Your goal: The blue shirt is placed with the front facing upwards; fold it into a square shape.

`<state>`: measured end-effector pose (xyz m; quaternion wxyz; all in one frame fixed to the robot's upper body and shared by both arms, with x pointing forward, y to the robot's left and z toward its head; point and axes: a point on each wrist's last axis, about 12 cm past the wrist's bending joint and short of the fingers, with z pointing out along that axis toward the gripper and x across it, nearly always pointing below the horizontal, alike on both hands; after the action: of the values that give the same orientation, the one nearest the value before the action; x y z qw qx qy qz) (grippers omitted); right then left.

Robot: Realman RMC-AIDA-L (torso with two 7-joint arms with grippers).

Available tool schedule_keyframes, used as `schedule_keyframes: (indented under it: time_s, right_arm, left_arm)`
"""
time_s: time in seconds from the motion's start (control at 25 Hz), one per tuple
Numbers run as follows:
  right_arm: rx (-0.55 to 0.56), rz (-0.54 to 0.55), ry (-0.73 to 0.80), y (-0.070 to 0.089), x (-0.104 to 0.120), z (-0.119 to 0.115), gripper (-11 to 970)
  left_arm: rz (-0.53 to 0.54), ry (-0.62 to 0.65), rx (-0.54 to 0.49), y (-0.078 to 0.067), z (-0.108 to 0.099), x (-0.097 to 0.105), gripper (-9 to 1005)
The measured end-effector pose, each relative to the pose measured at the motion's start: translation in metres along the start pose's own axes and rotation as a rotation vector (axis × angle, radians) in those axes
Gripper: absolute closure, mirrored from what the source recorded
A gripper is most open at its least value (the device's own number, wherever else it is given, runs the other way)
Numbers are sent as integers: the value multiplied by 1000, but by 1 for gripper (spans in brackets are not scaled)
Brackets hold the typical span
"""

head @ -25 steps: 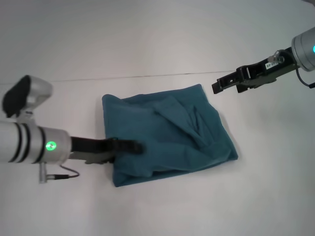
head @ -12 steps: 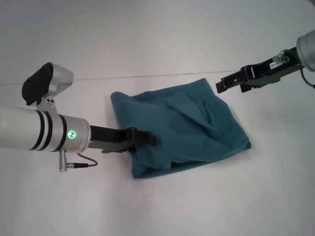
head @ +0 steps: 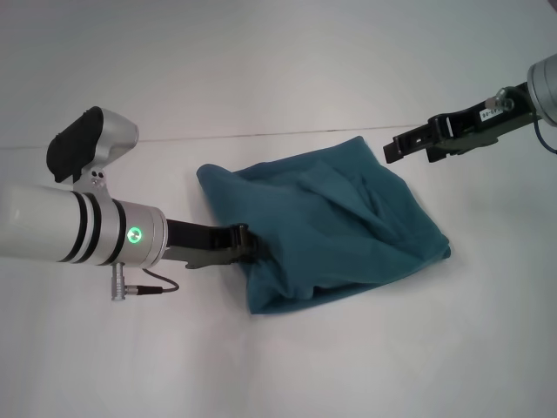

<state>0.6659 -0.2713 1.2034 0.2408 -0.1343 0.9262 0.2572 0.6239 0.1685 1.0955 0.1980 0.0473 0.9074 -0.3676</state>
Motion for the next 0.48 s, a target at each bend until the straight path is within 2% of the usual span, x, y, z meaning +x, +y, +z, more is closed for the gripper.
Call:
schedule_keyframes:
  time_s: [0.2,0.4,0.48]
  right_arm:
    - [0,4,-1,-1,1,0,34]
    - [0,4,-2,-1,1,0,34]
    - [-1,4,-3,-1,1,0,34]
  left_arm:
    - [-5,3,1,1,0,2,771]
    - [-7,4,2,1,1,3,964]
    - [-8,9,5,1,0,3,964]
